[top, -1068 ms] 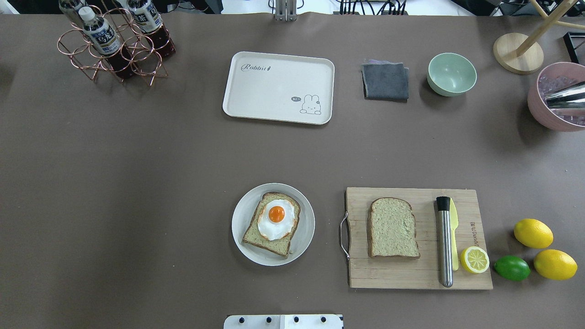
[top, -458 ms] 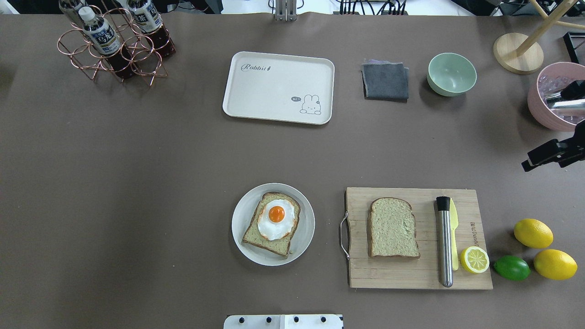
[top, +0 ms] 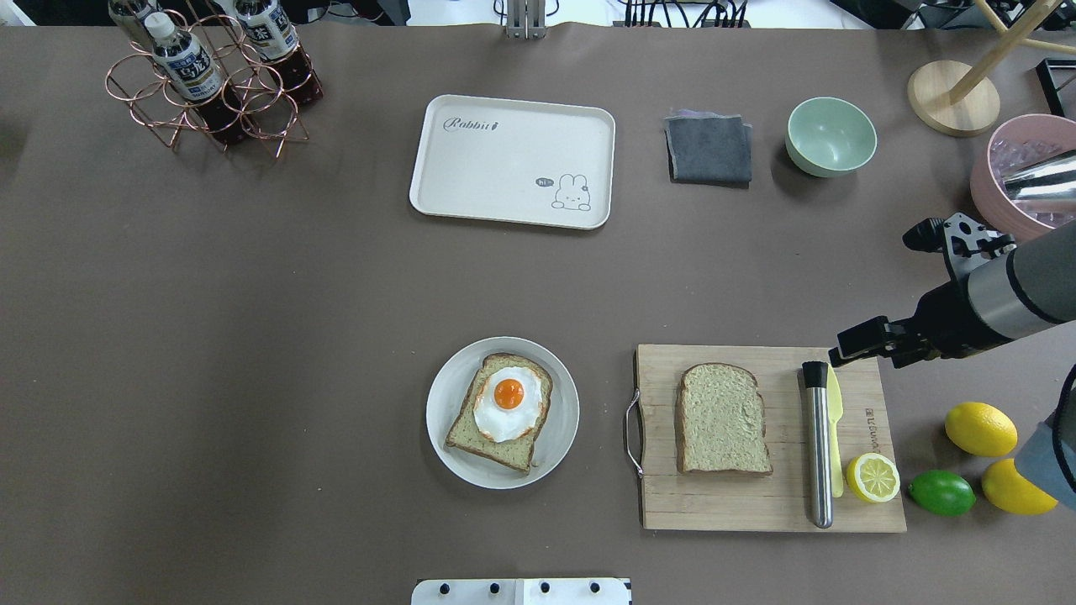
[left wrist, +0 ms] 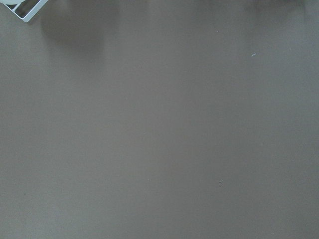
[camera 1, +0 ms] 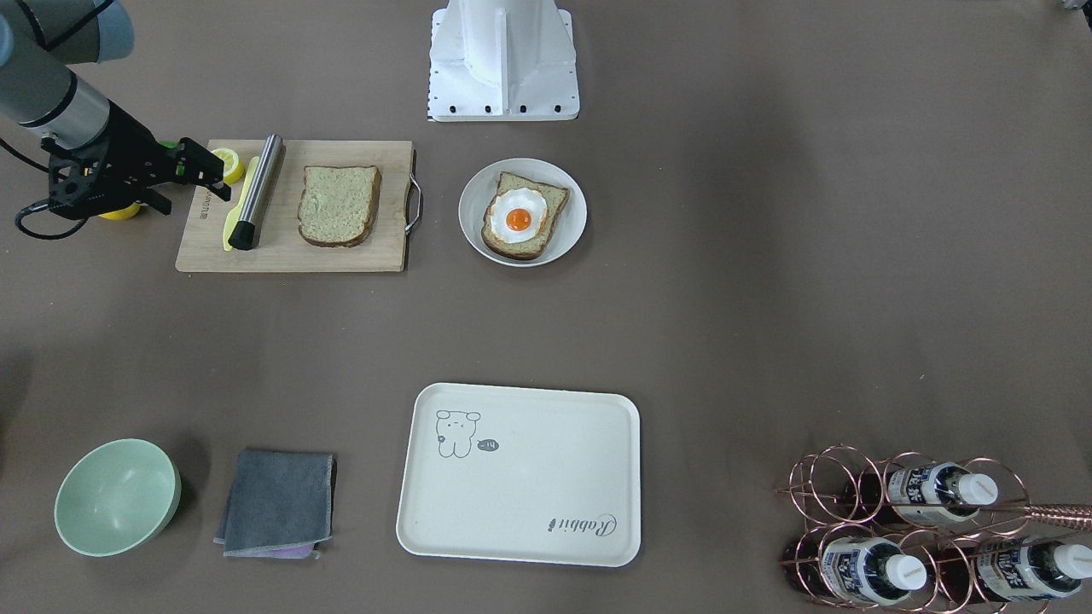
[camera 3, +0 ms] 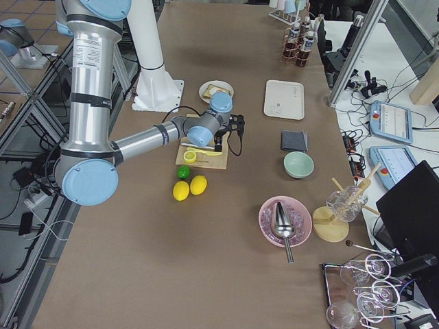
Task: Make sandwich and place on tray
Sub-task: 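Move the right gripper over the bread slice on the cutting board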
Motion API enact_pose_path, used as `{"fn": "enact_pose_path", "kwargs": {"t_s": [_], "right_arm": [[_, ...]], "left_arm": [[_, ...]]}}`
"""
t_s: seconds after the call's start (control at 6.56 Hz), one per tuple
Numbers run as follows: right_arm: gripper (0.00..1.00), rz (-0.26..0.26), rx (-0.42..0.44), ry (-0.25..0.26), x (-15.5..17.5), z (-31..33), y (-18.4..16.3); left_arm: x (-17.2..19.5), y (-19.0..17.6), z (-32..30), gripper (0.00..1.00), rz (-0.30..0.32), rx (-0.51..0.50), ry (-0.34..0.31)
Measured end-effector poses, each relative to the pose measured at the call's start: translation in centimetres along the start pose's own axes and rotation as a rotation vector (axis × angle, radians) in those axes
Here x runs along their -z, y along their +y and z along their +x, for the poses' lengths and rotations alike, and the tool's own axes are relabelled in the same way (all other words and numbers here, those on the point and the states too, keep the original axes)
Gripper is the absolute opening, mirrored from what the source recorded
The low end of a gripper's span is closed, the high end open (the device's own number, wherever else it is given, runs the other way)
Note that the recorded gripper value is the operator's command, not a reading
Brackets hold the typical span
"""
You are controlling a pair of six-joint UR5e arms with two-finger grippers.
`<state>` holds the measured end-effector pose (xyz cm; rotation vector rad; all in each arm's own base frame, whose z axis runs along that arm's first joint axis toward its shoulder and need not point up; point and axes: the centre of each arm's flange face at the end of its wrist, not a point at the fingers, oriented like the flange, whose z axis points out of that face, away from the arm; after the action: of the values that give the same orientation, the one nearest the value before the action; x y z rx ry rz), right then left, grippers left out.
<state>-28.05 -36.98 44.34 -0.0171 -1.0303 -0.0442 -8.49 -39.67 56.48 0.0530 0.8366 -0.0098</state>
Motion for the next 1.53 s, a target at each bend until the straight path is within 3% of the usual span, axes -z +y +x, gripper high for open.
{"fn": "enact_pose_path", "kwargs": {"t_s": [0.31,0.76,1.37,1.53], "right_arm": [[0.94,0.057,-0.075,-0.014,-4.2,-5.8,2.1],[0.90,0.057,-0.114,-0.006,-7.7,-8.3,3.9],[0.66,0.041,-0.115,0.017,-9.2,-7.9,4.6],[0.54,0.036,-0.111,0.018,-9.5,-8.0,4.8]], "left_arm": [[-0.5,-0.7,-0.5,0.97,-0.007,0.006,0.001],[0.1,-2.2,0.1,0.97,0.013,0.049,0.000],[0.1,-2.3,0.1,0.97,0.013,0.057,0.000],[0.0,-2.1,0.0,0.97,0.011,0.059,0.000]]}}
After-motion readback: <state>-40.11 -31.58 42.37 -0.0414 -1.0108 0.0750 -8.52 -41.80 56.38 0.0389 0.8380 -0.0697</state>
